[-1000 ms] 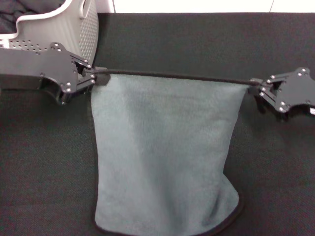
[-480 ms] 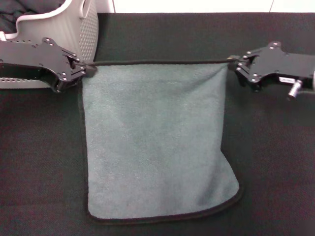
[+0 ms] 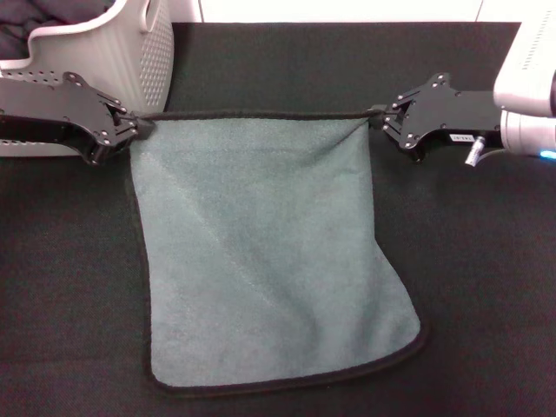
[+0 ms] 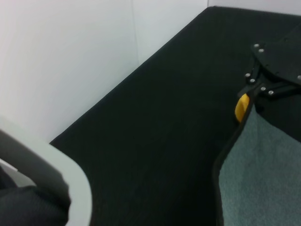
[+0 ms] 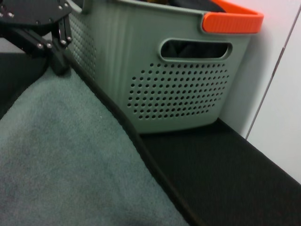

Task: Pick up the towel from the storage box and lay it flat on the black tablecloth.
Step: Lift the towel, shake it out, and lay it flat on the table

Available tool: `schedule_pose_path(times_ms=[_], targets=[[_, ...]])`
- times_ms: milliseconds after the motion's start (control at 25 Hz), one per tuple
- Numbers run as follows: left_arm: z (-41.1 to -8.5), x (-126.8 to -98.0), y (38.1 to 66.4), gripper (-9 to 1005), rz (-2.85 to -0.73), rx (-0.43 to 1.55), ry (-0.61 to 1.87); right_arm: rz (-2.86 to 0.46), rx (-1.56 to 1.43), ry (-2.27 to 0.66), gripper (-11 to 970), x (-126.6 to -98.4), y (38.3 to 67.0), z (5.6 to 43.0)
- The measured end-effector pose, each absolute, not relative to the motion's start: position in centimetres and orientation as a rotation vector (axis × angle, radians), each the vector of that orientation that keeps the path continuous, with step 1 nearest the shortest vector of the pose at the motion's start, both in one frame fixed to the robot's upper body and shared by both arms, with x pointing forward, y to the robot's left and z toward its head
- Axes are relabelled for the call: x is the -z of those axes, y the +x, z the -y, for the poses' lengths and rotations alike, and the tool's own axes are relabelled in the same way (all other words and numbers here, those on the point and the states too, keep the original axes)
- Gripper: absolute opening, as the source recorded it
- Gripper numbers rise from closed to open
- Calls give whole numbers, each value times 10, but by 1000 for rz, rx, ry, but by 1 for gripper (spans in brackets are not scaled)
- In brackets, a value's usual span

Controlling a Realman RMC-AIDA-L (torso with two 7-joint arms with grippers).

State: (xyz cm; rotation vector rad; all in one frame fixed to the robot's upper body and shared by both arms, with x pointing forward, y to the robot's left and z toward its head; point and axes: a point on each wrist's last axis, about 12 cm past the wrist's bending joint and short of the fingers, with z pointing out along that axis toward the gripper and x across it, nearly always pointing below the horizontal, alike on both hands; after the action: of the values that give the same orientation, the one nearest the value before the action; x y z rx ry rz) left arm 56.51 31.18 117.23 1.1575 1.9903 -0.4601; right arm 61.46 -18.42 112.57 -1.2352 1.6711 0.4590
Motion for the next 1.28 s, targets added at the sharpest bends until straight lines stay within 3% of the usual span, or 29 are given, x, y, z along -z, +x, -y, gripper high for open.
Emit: schedule_pose_path(times_ms=[1280], targets=[[-311, -1153, 573, 144, -2073, 433, 1080, -1659, -348, -1263, 18, -1118, 620, 160]])
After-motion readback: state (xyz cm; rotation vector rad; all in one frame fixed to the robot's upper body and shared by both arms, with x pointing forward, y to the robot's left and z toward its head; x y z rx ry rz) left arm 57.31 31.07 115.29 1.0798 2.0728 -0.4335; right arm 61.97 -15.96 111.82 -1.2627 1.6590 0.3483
